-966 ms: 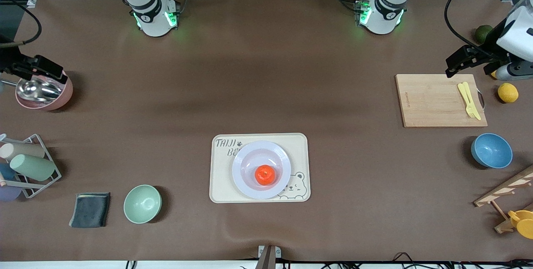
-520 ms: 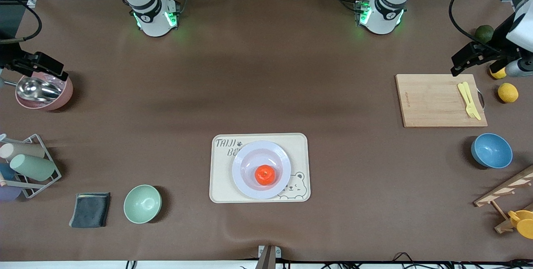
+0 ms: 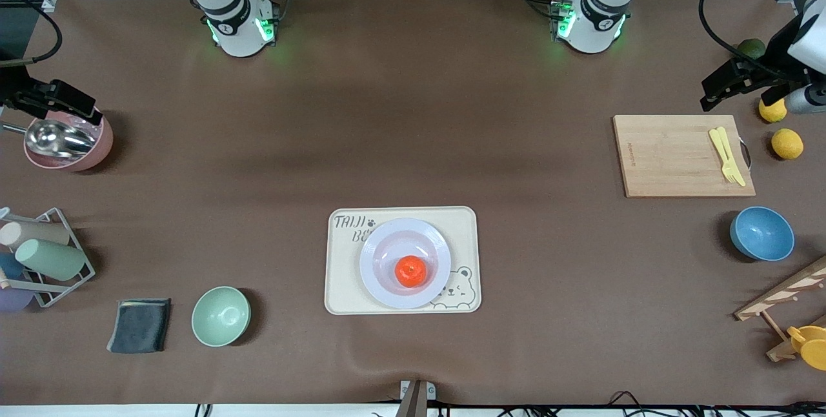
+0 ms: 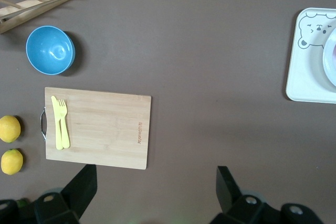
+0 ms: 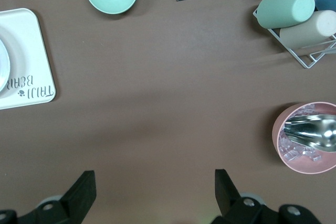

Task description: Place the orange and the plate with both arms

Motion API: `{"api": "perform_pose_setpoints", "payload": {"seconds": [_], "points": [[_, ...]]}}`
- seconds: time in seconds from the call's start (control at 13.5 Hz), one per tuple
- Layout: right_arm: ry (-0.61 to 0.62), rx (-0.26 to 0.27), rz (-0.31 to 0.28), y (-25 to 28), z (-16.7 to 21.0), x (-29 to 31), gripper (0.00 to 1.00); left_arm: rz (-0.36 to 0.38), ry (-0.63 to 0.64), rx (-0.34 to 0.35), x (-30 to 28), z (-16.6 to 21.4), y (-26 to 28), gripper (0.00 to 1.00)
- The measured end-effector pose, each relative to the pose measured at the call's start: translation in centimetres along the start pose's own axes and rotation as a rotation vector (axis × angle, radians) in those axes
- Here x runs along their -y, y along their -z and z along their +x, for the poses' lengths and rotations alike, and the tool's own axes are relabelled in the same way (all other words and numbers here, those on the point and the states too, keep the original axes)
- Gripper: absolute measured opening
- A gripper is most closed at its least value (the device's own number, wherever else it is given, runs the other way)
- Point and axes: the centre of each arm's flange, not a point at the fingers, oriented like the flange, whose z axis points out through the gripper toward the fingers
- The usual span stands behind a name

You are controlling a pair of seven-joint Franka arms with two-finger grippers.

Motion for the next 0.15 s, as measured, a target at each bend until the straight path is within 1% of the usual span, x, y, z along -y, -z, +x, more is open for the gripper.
{"api": "perform_pose_setpoints", "payload": {"seconds": [0.15], "points": [[0.014, -0.002, 0.000, 0.02, 0.06, -0.61, 1.00, 0.001, -0.001, 0.005, -0.05, 0.11, -0.22, 1.00]]}}
